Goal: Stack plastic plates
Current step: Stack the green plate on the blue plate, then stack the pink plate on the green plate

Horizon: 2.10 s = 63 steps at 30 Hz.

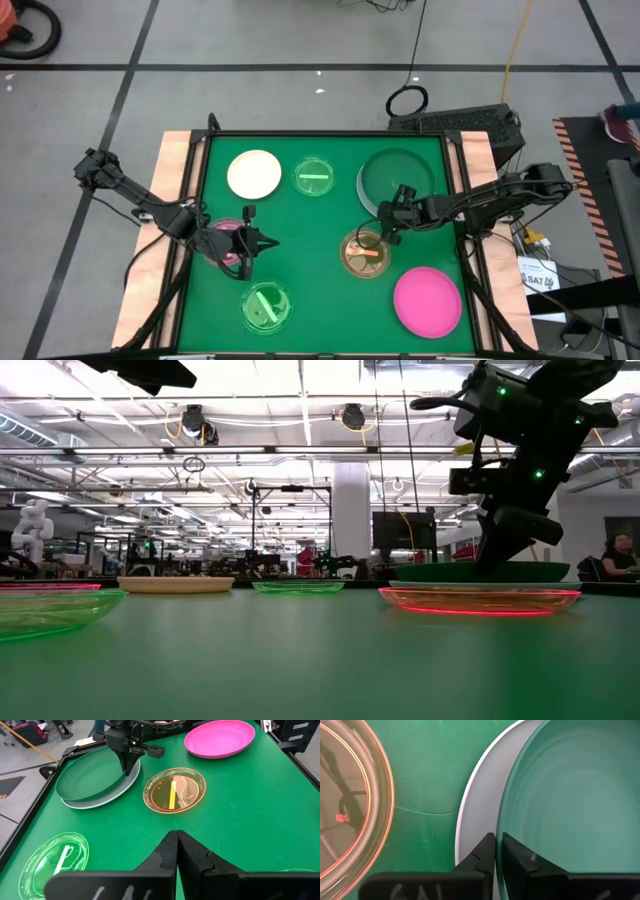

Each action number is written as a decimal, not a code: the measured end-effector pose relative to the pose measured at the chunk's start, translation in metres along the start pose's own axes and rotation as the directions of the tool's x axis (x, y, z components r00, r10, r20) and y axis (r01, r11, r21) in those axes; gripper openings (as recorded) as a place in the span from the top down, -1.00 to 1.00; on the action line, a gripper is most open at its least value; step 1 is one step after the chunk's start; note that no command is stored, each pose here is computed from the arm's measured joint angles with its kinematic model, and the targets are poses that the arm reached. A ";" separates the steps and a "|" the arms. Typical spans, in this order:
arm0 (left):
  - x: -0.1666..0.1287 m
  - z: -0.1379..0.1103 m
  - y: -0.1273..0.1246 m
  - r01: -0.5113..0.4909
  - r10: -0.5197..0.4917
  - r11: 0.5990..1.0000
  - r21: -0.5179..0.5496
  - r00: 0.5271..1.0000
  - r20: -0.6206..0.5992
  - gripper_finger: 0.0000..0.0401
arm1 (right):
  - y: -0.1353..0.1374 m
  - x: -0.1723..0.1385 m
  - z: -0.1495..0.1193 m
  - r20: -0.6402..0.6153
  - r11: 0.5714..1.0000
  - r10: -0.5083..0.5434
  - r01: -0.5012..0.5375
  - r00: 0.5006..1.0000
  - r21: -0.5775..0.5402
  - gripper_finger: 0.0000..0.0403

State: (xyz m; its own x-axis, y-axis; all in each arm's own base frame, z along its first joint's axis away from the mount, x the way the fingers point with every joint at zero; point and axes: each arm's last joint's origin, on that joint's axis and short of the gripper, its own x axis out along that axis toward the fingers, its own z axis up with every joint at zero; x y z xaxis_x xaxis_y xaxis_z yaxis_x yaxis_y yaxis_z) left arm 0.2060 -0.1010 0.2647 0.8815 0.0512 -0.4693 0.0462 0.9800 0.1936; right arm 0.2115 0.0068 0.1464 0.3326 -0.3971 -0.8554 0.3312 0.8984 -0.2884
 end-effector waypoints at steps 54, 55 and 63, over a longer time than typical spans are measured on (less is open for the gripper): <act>0.000 0.000 0.000 0.000 0.000 1.000 -0.016 1.000 -0.004 0.96 | -0.003 -0.043 0.004 0.156 0.992 0.123 -0.126 0.980 0.010 0.01; 0.000 0.000 0.000 0.000 0.000 1.000 -0.016 1.000 -0.004 0.96 | -0.002 -0.047 0.006 0.174 0.991 0.133 -0.135 0.976 0.001 0.01; 0.000 0.000 0.000 0.000 0.000 1.000 -0.020 1.000 0.000 0.96 | 0.025 -0.081 0.024 0.269 0.960 0.245 -0.194 0.931 -0.203 0.01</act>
State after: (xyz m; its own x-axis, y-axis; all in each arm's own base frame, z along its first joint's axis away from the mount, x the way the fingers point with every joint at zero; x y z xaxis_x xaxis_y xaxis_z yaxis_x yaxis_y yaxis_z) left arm 0.2060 -0.1010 0.2647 0.8815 0.0508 -0.4695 0.0372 0.9836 0.1763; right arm 0.2139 0.0569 0.2186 0.6284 -0.2002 -0.7517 0.0744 0.9774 -0.1981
